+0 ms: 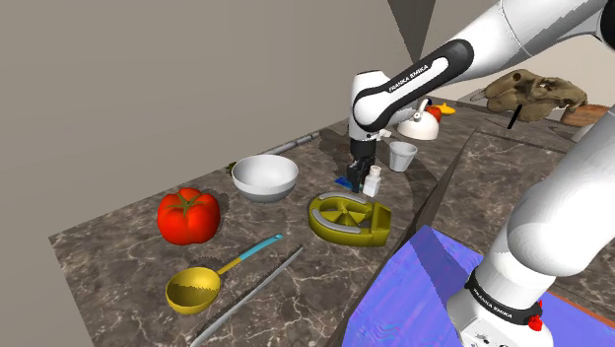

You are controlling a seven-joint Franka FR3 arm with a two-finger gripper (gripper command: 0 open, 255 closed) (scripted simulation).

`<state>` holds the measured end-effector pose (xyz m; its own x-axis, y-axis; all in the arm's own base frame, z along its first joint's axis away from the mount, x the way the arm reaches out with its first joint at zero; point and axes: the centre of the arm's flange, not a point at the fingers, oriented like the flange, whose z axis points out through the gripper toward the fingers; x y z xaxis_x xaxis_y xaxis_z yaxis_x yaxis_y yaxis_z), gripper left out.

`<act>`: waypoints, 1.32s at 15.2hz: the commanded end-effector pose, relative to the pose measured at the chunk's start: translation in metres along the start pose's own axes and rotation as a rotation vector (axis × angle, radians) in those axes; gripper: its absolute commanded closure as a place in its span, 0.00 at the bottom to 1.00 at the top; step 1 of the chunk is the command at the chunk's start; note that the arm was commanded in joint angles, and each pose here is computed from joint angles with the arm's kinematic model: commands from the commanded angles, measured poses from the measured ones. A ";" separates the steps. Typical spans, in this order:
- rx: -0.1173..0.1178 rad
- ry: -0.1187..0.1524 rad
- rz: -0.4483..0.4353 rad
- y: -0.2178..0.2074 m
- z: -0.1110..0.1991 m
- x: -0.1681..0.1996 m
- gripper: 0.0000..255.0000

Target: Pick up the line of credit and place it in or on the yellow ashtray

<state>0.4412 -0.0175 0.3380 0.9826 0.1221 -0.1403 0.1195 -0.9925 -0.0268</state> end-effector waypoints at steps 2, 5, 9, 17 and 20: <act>0.001 -0.005 -0.002 -0.001 0.003 0.000 1.00; 0.001 -0.005 -0.002 -0.001 0.002 0.000 1.00; 0.001 -0.005 -0.002 -0.001 -0.019 -0.003 1.00; 0.001 -0.005 -0.002 -0.003 -0.061 -0.009 1.00; 0.001 -0.005 -0.002 -0.003 -0.076 -0.011 1.00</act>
<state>0.4389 -0.0164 0.4106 0.9817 0.1239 -0.1443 0.1211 -0.9923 -0.0279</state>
